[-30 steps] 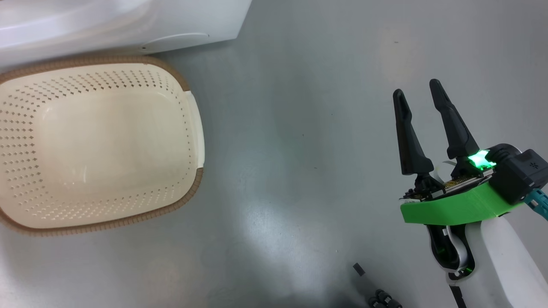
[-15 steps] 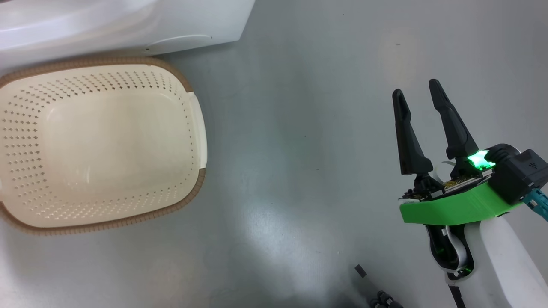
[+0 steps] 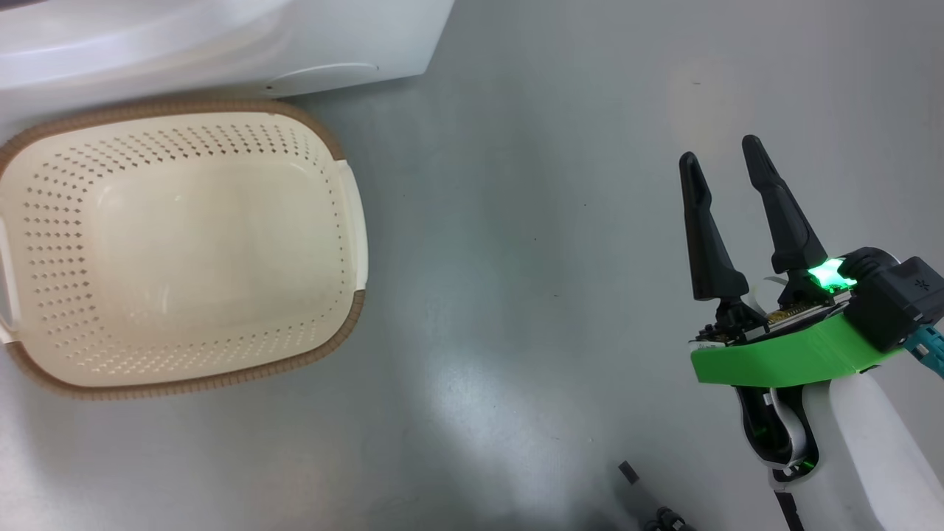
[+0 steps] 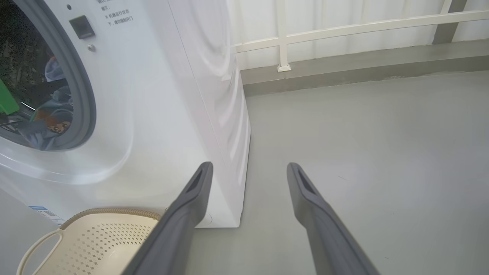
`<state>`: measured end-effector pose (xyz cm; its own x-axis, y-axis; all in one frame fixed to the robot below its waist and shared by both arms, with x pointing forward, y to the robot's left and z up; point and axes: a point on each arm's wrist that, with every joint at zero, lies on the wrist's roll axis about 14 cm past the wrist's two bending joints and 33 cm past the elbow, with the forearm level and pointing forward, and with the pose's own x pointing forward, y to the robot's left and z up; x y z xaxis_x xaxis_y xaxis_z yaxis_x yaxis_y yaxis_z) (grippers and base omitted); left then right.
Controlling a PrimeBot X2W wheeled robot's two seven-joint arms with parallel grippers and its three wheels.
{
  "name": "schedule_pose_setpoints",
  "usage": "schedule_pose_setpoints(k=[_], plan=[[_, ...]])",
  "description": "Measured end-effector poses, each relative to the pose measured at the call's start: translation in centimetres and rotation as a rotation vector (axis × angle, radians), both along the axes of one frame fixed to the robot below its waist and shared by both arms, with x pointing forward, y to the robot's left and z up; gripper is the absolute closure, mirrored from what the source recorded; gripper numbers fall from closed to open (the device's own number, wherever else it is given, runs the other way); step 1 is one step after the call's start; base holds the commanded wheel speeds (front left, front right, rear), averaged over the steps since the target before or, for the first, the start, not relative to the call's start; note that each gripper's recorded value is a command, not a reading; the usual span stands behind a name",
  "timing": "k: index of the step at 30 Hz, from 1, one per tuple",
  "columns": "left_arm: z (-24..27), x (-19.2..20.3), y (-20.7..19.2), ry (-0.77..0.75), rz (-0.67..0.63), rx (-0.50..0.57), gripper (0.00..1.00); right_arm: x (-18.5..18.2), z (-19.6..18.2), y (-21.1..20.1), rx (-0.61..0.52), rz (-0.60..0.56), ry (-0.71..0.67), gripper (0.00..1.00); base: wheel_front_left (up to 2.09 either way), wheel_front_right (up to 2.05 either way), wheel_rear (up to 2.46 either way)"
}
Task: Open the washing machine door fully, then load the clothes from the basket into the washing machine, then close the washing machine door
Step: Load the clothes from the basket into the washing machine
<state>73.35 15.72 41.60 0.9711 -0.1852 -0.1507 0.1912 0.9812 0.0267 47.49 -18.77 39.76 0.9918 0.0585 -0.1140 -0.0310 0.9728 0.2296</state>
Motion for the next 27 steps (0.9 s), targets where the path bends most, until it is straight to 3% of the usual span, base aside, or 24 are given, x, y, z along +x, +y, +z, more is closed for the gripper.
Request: schedule_pose_setpoints(k=[14,27], plan=[[0.5,-0.5,0.0,0.037,0.0,0.004,0.0,0.2,0.6,0.6,0.006,0.018,-0.018,0.0,0.0,0.0,0.0],[5.5,-1.7,-0.2,-0.147,0.033,-0.186,0.0,0.3,2.1,0.8,0.007,0.029,-0.053,0.0,0.0,0.0,0.0]])
